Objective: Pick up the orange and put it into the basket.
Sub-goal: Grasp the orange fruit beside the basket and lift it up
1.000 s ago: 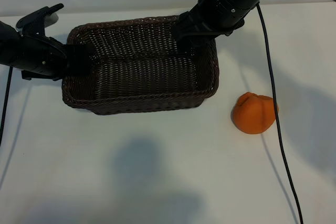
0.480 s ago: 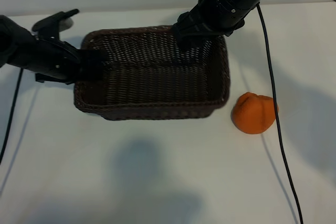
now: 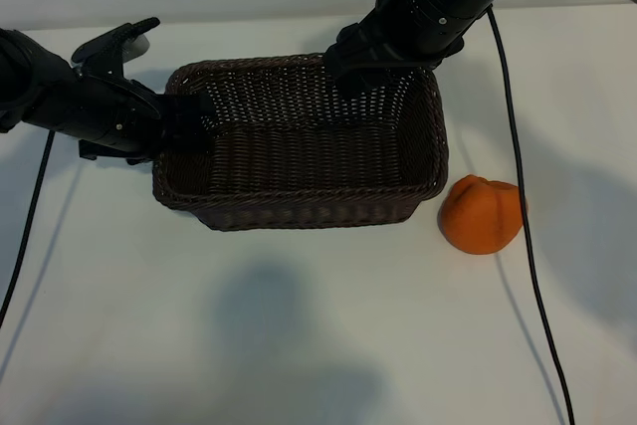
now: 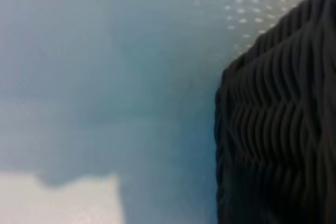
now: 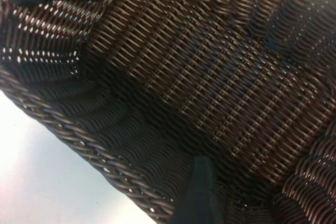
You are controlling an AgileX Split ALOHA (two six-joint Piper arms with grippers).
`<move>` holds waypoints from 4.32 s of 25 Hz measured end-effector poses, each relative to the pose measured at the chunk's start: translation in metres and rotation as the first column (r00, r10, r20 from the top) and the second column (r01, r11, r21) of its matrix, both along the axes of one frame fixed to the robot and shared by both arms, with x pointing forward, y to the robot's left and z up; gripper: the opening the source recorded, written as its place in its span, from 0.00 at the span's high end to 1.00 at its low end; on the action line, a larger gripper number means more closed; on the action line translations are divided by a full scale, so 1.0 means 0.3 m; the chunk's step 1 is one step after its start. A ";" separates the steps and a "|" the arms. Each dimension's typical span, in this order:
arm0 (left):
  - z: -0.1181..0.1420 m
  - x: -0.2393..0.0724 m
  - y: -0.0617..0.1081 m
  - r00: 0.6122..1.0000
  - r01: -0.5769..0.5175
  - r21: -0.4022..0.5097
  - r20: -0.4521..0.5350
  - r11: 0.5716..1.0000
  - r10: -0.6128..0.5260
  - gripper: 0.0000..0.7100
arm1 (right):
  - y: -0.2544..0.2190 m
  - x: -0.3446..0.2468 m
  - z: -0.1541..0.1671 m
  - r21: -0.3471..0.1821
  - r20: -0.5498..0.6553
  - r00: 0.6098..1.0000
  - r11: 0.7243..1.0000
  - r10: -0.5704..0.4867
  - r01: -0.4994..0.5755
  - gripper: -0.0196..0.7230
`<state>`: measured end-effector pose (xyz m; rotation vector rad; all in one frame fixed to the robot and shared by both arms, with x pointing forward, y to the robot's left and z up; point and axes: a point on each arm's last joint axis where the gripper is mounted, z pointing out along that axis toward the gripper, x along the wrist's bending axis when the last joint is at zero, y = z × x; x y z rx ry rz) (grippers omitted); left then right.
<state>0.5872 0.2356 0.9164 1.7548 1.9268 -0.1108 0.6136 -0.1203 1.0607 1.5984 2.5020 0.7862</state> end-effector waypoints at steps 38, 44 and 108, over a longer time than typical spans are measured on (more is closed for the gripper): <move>0.447 -0.013 0.082 0.986 0.007 0.095 0.165 0.995 -0.023 0.16 | 0.000 0.002 0.001 0.000 0.006 1.000 1.000 0.000 0.000 0.17; 0.477 -0.011 0.100 0.988 -0.019 0.147 0.153 0.989 -0.004 0.16 | -0.016 -0.001 0.011 -0.050 0.029 1.000 0.999 0.007 -0.006 0.17; 0.483 -0.010 0.077 0.985 0.020 0.079 0.172 0.997 -0.033 0.17 | -0.387 -0.209 -0.268 -0.116 -0.159 0.962 0.972 -0.220 0.203 0.23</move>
